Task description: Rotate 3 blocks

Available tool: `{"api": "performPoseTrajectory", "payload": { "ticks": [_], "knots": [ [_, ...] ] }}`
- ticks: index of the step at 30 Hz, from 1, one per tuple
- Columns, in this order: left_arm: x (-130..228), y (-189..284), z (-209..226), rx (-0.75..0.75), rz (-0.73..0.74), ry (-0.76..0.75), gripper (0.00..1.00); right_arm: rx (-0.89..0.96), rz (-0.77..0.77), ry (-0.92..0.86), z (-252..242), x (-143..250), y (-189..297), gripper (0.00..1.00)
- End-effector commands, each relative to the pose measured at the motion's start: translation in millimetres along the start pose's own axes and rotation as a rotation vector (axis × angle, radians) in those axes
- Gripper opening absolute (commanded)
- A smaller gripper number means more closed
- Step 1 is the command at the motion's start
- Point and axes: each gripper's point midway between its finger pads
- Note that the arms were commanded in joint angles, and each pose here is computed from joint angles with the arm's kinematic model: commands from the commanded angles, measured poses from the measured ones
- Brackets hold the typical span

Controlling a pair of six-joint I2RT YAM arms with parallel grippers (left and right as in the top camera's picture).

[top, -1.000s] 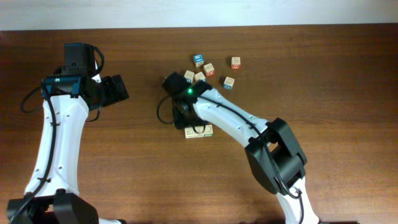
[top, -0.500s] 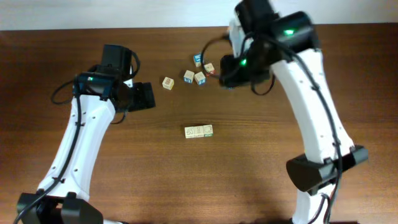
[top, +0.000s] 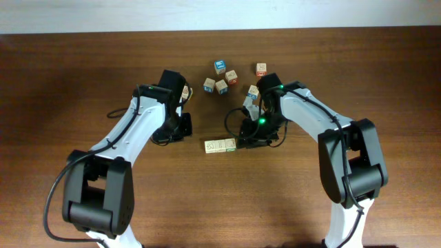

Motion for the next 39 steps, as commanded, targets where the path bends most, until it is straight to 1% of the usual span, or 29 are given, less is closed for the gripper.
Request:
{"api": "performPoseTrajectory", "payload": {
  "ticks": [1, 4, 5, 6, 8, 9, 11, 15, 17, 20, 22, 25, 29, 35, 38, 39],
  "knots": [
    [-2, -6, -5, 0.015, 0.002, 0.000, 0.00, -0.030, -0.013, -0.026, -6, -3, 12, 0.27],
    [-2, -10, -15, 0.017, 0.001, -0.030, 0.00, -0.031, -0.019, -0.089, -22, -6, 22, 0.21],
    [-1, -12, -21, 0.017, 0.003, -0.039, 0.00, -0.006, -0.022, -0.093, -27, -5, 20, 0.18],
    [-1, -12, -22, 0.014, 0.005, -0.028, 0.00, 0.036, -0.034, -0.151, -39, -5, 14, 0.15],
    [0, -12, -22, 0.014, 0.006, -0.013, 0.00, 0.032, -0.053, -0.201, -47, -7, 4, 0.12],
    [2, -15, -22, 0.013, 0.011, 0.016, 0.00, 0.026, -0.064, -0.226, -50, -8, -1, 0.11],
    [9, -25, -20, 0.011, 0.024, 0.036, 0.00, 0.009, -0.091, -0.215, -48, -15, -3, 0.11],
    [9, -28, -22, 0.025, 0.017, 0.033, 0.00, 0.003, -0.105, -0.211, -43, -18, -5, 0.12],
    [10, -33, -27, 0.038, 0.011, 0.024, 0.00, 0.005, -0.101, -0.207, -35, -16, -10, 0.11],
    [9, -37, -49, 0.071, -0.010, -0.030, 0.00, 0.003, -0.100, -0.207, -26, -15, -16, 0.11],
    [8, -38, -55, 0.075, -0.018, -0.046, 0.00, 0.003, -0.099, -0.205, -22, -14, -19, 0.11],
    [7, -38, -56, 0.073, -0.025, -0.049, 0.00, 0.008, -0.088, -0.187, -14, -10, -25, 0.11],
    [2, -37, -57, 0.078, -0.046, -0.051, 0.00, 0.004, -0.085, -0.216, -13, -9, -26, 0.11],
    [2, -37, -57, 0.078, -0.044, -0.051, 0.00, -0.012, -0.067, -0.204, -6, -5, -29, 0.11],
    [2, -37, -57, 0.077, -0.043, -0.051, 0.00, -0.021, -0.093, -0.228, -1, -11, -31, 0.09],
    [2, -37, -57, 0.077, -0.043, -0.051, 0.00, -0.024, -0.096, -0.242, 0, -12, -31, 0.07]
  ]
}}
Point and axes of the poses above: each gripper's point midway between its finger pads, its own y axis back along the fingers, its own z axis along the line the jaws close on, x = y × z, and after that the axes turned 15 degrees about -y, right-handed
